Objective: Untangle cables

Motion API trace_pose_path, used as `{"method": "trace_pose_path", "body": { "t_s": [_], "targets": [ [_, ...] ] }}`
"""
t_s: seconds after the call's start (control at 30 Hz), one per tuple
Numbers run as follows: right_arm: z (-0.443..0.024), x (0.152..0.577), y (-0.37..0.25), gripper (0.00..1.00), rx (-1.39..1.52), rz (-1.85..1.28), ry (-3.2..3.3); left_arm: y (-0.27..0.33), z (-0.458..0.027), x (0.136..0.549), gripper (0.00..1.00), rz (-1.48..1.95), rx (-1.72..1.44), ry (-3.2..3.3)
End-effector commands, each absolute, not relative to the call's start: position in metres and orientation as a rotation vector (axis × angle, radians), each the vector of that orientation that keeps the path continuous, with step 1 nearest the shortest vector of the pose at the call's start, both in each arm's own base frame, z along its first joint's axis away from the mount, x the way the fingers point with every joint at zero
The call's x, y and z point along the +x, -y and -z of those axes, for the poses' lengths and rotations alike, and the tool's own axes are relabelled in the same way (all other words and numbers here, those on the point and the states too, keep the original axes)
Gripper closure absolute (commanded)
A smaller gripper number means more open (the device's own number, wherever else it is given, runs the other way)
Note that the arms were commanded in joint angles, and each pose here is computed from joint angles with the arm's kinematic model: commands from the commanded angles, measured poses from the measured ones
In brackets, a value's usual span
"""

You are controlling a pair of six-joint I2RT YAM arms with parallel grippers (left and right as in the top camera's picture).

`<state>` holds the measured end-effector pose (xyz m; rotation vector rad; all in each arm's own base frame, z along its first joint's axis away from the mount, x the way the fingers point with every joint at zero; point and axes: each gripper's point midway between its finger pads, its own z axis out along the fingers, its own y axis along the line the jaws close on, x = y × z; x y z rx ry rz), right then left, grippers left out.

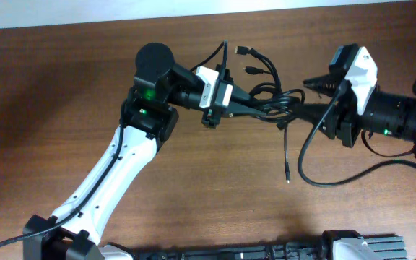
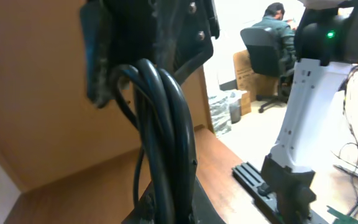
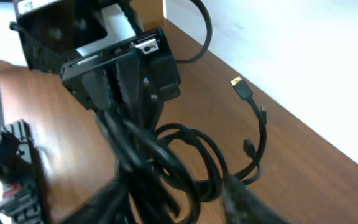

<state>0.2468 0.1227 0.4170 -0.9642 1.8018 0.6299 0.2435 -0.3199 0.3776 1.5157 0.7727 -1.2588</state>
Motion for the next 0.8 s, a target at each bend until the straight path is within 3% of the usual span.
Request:
{"method": "trace_pose_path", "body": {
  "t_s": [0.0,0.07,0.27,0.3,0.37,0.47,0.77],
  "targets": [
    [-0.424,0.243,-0.123,0.75,-0.971,-0.617,-1.778,0.319,-0.386,0.241,1.0,1.221,1.517,-0.733],
    [-0.424,0.243,-0.123,0.92,-0.971,-0.617,-1.778,0.319,-0.386,0.241,0.99,1.221,1.517,-0.733],
    [-0.424,0.243,-0.123,0.93,-0.971,-0.617,-1.777,0.319,-0.386,0.241,0.96,1.222,1.517,-0.733],
    [-0.424,0.243,-0.123,0.92,-0.971,-0.617,-1.777,0.319,-0.386,0.241,0.95,1.221,1.517,-0.733],
    [-0.424,0.243,-0.123,0.55,-0.971,-0.617,-1.776,0.319,-0.386,0.241,0.94,1.222,1.518,-0.733],
    [-0.425,0.243,-0.124,0.47,-0.974,-0.622,-1.769,0.323,-0.386,0.235,0.93,1.234,1.527,-0.72],
    [-0.426,0.245,-0.124,0.54,-0.976,-0.615,-1.76,0.335,-0.387,0.221,0.93,1.257,1.543,-0.689]
  ]
}}
